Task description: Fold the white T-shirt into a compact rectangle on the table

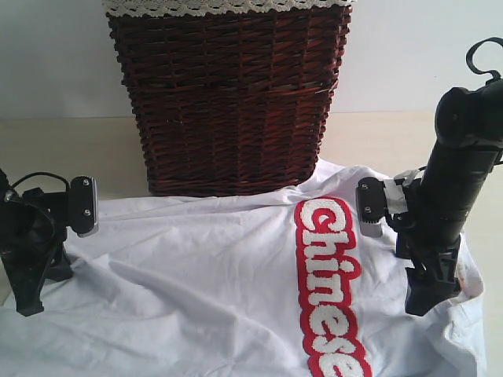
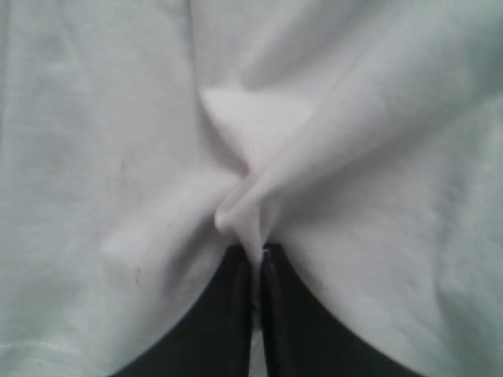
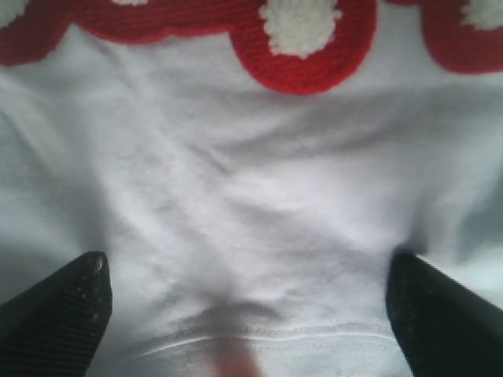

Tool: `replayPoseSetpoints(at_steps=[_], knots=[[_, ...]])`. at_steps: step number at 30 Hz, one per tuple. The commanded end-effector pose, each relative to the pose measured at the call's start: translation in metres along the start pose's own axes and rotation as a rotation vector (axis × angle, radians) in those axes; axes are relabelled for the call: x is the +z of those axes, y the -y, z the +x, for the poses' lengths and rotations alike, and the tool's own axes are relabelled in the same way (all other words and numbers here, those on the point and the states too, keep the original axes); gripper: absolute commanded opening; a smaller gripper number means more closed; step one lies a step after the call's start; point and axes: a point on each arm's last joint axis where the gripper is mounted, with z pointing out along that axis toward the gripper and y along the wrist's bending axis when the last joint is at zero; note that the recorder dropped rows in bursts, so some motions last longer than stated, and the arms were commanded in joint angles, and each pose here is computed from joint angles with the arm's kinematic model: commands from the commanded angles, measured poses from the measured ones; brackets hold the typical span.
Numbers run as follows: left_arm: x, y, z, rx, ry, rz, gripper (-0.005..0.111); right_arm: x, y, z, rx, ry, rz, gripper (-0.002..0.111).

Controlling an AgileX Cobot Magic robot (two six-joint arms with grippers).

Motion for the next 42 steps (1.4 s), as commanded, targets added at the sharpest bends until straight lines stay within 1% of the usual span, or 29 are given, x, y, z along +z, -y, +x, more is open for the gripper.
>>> replayPoseSetpoints(at_steps=[1,4,7,12,16,19,22,26,28,31,34,37,42], knots=[[-0.002,0.0,0.0,-0.02,0.009,-0.009,0.0,0.021,-0.002,0.004,0.059,-0.017,-0.048,0.091],[-0.002,0.0,0.0,-0.02,0.009,-0.009,0.0,0.019,-0.002,0.004,0.109,-0.017,-0.045,0.091],[-0.002,0.0,0.0,-0.02,0.009,-0.009,0.0,0.009,-0.003,0.004,0.108,-0.007,-0.015,0.091],[-0.002,-0.001,-0.001,-0.021,0.012,-0.018,0.0,-0.018,-0.006,0.004,0.093,0.015,0.072,0.091],[-0.002,-0.001,-0.001,-0.025,0.015,-0.019,0.0,-0.028,-0.01,0.007,0.105,0.006,0.119,0.091],[-0.002,-0.001,-0.001,-0.033,0.019,-0.02,0.0,-0.025,-0.014,0.01,0.108,0.01,0.154,0.091],[-0.002,-0.001,-0.001,-0.033,0.019,-0.02,0.0,-0.013,-0.02,0.015,0.107,0.012,0.171,0.091],[-0.002,-0.002,-0.001,-0.033,0.02,-0.022,0.0,-0.003,-0.024,0.018,0.052,0.014,0.189,0.091],[-0.002,-0.002,-0.001,-0.033,0.021,-0.025,0.0,-0.003,-0.023,0.017,0.042,0.025,0.207,0.091],[-0.002,-0.002,-0.001,-0.033,0.021,-0.025,0.0,-0.003,-0.019,0.012,0.078,0.088,0.242,0.091],[-0.002,-0.002,-0.001,-0.033,0.021,-0.025,0.0,0.0,-0.015,0.011,0.081,0.097,0.267,0.091],[-0.002,-0.002,-0.001,-0.035,0.022,-0.024,0.0,0.01,-0.014,0.012,0.084,0.082,0.236,0.091],[-0.002,-0.002,-0.001,-0.035,0.022,-0.024,0.0,0.031,-0.015,0.014,0.088,0.046,0.145,0.091]])
